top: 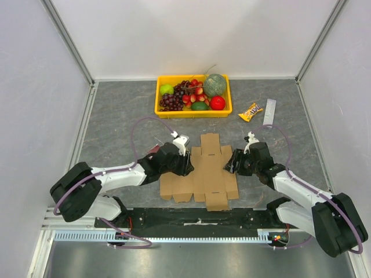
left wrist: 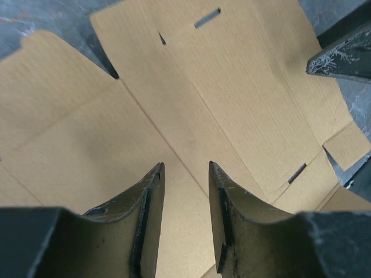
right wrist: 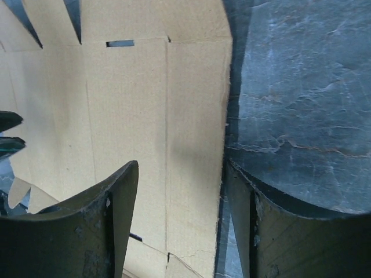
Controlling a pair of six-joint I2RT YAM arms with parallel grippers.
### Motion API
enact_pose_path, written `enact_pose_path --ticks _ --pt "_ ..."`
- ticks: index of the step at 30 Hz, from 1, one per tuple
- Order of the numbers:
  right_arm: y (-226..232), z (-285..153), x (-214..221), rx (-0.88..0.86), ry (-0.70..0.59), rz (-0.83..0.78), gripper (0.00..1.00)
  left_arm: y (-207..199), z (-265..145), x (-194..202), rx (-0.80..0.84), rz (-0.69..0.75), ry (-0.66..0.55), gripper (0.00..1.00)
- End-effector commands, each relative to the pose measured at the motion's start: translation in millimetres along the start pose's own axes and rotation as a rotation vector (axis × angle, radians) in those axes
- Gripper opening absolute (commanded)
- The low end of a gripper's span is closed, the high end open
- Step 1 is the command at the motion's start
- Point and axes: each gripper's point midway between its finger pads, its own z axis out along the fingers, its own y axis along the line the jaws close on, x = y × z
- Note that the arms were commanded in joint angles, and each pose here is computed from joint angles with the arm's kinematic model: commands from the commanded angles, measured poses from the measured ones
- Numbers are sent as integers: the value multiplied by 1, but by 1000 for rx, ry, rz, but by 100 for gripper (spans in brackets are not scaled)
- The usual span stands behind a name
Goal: Fold the paper box
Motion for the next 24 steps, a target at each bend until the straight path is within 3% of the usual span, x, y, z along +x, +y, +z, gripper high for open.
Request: enact_pose_path --ticks 1,13,24 --pt "-16 0 39 26 132 25 68 -8 4 13 -20 -39 37 41" --pt "-4 0 42 -43 169 -4 55 -11 23 35 -69 -24 109 38" --pt "14 -11 20 -111 72 -25 43 -9 25 40 -94 -44 119 32"
